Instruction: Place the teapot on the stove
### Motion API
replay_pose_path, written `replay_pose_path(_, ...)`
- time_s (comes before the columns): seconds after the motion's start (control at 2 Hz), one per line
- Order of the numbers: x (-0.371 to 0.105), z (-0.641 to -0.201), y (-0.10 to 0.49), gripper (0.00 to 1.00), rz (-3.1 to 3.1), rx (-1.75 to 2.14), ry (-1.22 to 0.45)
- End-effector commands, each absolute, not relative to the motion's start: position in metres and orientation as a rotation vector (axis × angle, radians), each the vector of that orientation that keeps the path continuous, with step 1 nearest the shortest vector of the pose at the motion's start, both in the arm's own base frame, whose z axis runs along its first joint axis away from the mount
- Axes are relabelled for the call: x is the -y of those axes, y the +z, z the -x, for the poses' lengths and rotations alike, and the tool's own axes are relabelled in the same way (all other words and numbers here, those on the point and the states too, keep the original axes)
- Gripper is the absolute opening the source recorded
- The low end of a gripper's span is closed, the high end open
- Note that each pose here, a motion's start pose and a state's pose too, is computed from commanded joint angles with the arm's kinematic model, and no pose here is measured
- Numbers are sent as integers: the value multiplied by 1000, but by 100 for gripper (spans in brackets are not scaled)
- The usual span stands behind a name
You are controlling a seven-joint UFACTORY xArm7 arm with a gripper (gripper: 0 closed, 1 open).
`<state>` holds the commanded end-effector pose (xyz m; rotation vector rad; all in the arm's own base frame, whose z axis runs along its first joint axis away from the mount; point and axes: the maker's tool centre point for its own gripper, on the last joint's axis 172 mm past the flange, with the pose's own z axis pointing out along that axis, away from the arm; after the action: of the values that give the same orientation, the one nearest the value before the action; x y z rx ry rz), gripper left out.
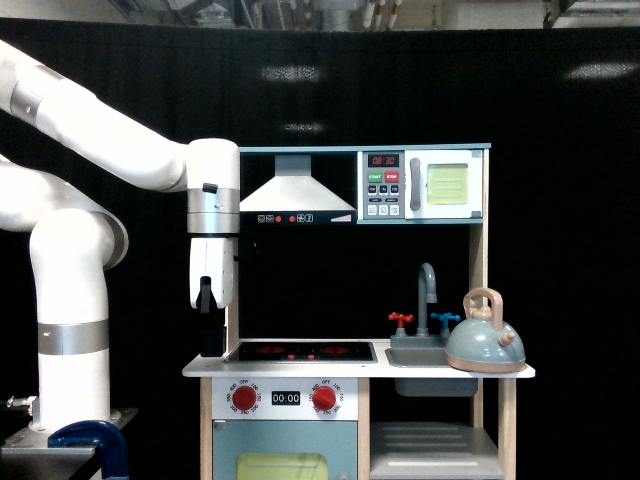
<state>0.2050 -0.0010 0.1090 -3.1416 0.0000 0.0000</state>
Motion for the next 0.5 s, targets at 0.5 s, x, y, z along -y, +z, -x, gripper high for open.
replay_pose_path(0.5,7,-215,105,100,3150,0,-27)
